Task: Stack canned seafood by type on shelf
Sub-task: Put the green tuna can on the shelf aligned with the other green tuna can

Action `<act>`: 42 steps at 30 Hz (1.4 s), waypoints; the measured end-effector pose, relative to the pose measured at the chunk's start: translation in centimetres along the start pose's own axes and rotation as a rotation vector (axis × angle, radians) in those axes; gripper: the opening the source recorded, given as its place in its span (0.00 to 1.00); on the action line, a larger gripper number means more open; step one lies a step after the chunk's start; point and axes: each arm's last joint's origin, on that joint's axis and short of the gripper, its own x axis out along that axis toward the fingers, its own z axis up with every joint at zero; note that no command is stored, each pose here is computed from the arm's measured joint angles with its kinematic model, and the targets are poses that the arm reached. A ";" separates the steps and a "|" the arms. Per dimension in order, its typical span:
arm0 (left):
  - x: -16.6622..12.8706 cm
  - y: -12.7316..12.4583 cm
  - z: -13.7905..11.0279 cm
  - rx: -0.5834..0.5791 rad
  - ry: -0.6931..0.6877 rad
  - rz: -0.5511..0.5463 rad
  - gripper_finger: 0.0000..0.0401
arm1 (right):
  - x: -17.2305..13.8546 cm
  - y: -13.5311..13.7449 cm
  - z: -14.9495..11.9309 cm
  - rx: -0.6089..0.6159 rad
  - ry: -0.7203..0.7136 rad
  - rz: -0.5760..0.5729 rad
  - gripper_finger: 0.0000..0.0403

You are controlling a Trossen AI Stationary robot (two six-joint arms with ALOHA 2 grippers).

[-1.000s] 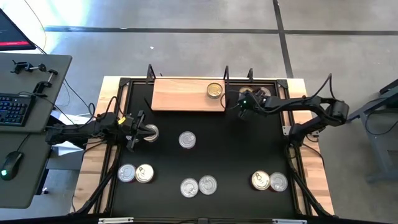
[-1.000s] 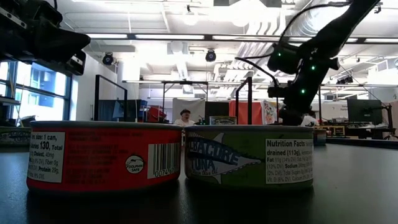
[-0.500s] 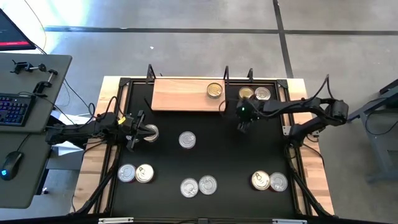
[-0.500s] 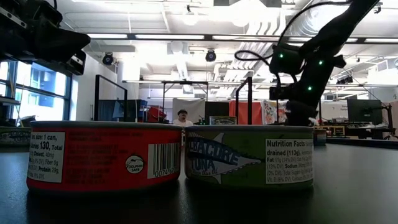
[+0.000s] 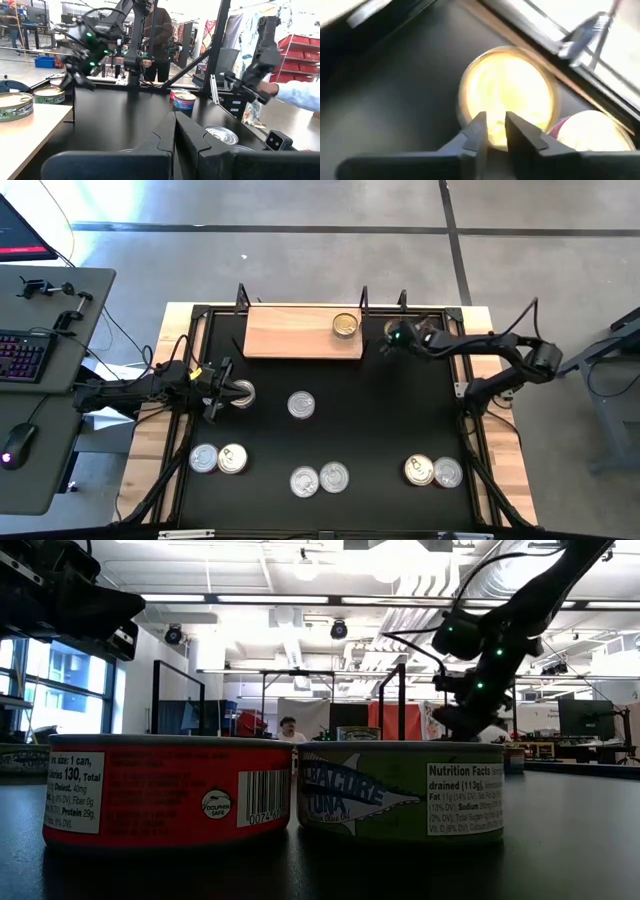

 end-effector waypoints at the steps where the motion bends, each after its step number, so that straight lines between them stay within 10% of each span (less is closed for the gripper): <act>1: 0.0 0.0 0.0 0.000 0.000 0.000 0.00 | 0.3 -0.5 0.3 0.051 -0.011 -0.007 0.10; 12: 0.0 0.0 0.0 -0.001 0.000 0.000 0.00 | 3.2 -1.9 -0.3 0.195 0.091 0.038 0.01; 22: 0.0 0.0 0.0 -0.003 0.001 0.000 0.00 | -1.3 1.1 -2.4 0.206 0.271 0.149 0.00; 32: 0.0 0.0 0.0 -0.008 0.000 0.000 0.00 | -7.5 9.0 -5.9 0.145 0.289 0.427 0.00; 42: 0.0 0.0 0.0 -0.008 -0.001 0.000 0.00 | -10.0 15.5 -9.0 0.152 0.001 0.539 0.00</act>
